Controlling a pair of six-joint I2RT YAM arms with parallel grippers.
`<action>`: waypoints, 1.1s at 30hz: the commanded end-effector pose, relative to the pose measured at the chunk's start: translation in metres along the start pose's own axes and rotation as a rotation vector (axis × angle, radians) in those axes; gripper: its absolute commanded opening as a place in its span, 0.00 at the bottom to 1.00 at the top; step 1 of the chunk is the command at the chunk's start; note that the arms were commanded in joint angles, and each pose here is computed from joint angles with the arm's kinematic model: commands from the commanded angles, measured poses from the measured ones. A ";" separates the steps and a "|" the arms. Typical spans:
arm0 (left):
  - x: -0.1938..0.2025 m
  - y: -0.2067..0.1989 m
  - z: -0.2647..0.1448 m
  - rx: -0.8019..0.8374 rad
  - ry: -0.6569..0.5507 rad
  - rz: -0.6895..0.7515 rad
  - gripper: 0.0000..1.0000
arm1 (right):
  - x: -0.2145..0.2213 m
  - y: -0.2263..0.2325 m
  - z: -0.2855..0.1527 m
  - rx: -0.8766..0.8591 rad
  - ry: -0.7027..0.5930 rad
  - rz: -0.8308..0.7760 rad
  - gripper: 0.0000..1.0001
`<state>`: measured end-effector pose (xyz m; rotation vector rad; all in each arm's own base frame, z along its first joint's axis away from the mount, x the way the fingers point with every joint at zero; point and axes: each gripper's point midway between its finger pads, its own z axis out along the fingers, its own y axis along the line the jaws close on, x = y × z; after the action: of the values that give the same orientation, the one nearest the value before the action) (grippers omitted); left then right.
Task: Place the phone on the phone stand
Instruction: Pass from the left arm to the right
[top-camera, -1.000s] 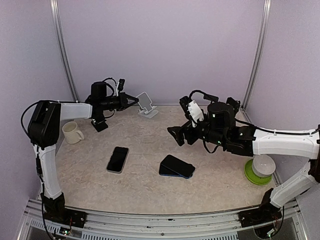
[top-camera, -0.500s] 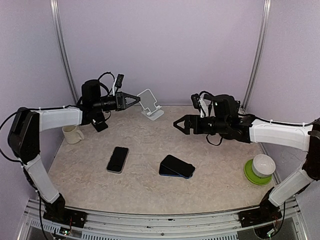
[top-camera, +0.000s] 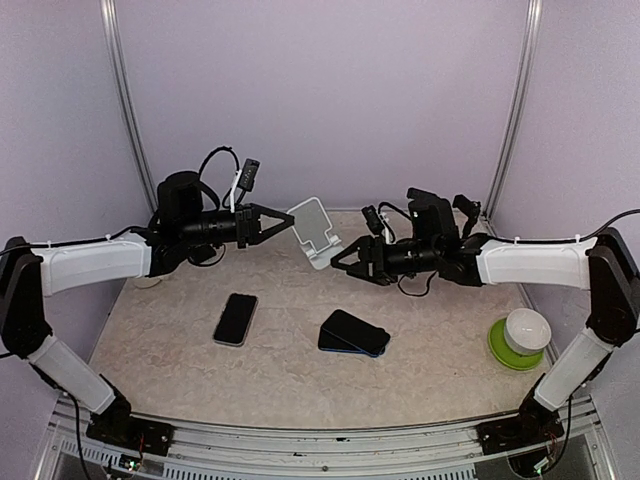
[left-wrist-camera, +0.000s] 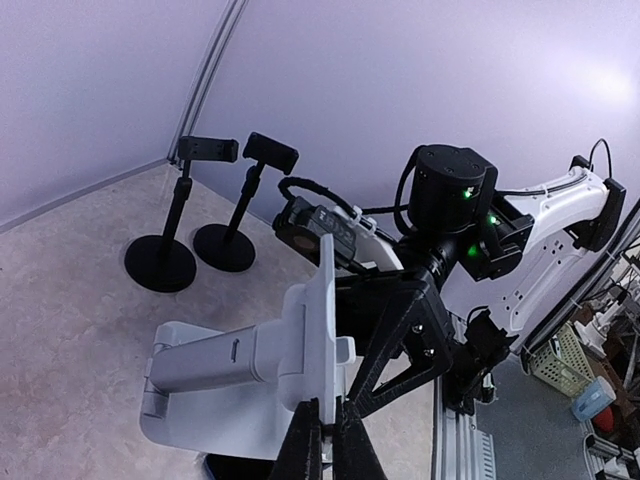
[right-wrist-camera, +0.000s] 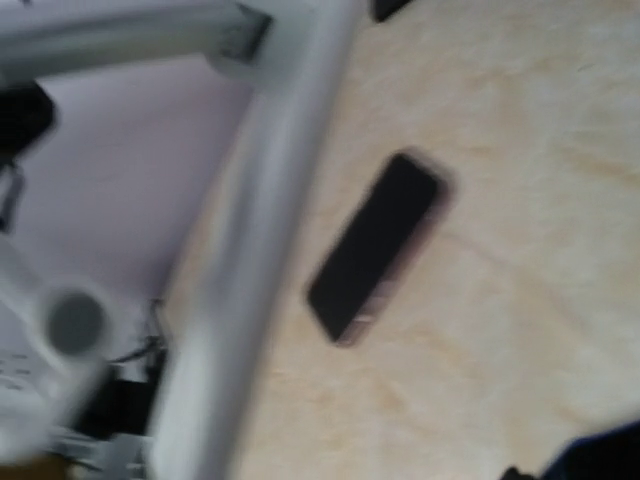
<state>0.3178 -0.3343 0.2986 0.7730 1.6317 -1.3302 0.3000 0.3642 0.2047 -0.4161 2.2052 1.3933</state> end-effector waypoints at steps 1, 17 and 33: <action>-0.009 -0.021 -0.003 0.011 -0.040 0.106 0.00 | -0.001 0.021 0.000 -0.146 0.011 0.068 0.77; -0.008 -0.041 -0.005 0.046 -0.061 0.141 0.00 | 0.014 0.022 0.004 -0.249 0.035 0.135 0.64; 0.004 -0.055 -0.008 0.097 -0.042 0.160 0.00 | 0.016 0.017 0.013 -0.287 0.047 0.205 0.54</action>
<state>0.2830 -0.3389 0.2940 0.8468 1.5718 -1.3058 0.2803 0.3820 0.2061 -0.3397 2.1457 1.7936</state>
